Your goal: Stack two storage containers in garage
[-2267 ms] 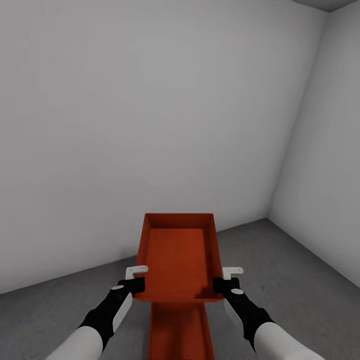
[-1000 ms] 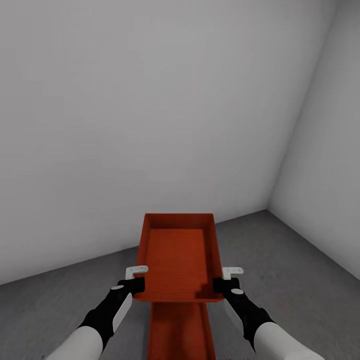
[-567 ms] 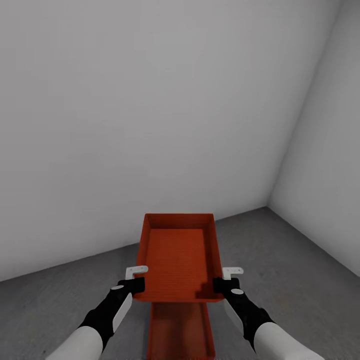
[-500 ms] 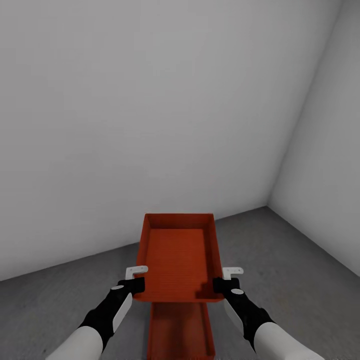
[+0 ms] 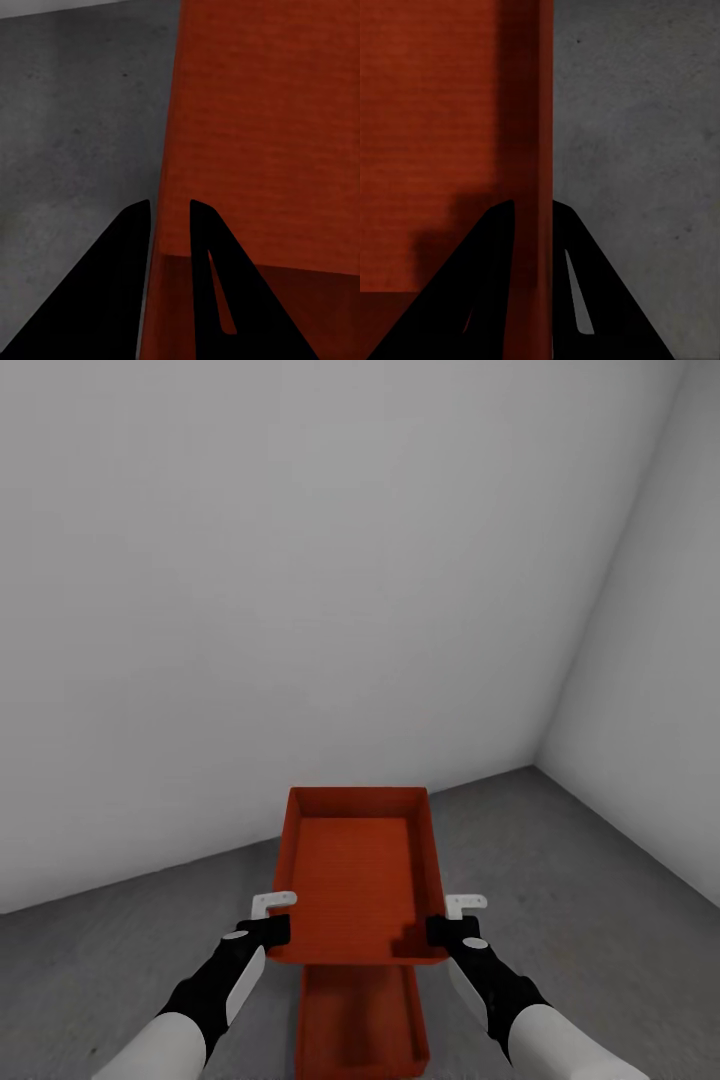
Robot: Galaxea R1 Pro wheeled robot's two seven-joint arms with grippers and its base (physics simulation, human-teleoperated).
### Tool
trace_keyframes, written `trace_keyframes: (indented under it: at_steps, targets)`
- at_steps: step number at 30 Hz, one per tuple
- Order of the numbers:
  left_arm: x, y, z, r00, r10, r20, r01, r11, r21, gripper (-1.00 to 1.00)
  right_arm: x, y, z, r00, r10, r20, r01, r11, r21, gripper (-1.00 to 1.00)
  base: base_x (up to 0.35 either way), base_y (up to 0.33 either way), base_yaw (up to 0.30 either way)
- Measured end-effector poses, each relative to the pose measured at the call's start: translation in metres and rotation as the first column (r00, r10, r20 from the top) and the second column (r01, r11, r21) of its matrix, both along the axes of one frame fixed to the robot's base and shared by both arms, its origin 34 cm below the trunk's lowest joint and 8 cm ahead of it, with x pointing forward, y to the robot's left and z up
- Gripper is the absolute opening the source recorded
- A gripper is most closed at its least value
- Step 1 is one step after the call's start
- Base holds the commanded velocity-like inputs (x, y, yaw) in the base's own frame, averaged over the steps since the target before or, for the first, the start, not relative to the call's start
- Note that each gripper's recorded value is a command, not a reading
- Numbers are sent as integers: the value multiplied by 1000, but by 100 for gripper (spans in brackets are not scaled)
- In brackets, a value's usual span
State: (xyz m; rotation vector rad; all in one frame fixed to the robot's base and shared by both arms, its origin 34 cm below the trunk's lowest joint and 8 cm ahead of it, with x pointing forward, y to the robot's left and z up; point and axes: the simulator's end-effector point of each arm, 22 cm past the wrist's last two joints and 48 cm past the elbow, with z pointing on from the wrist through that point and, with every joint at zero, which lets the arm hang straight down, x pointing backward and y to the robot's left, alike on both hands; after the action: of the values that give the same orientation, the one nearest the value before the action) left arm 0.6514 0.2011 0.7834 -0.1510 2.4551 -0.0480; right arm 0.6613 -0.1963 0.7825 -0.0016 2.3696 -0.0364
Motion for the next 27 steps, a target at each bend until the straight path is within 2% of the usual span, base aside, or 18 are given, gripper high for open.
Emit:
trace_keyframes:
  at_steps: [27]
  targets:
    - [-10, 0, -23, 999, 0, -43, 0, 1000, 0, -100, -10, 0, -23, 999, 0, -43, 0, 1000, 0, -100, 0, 0, 0]
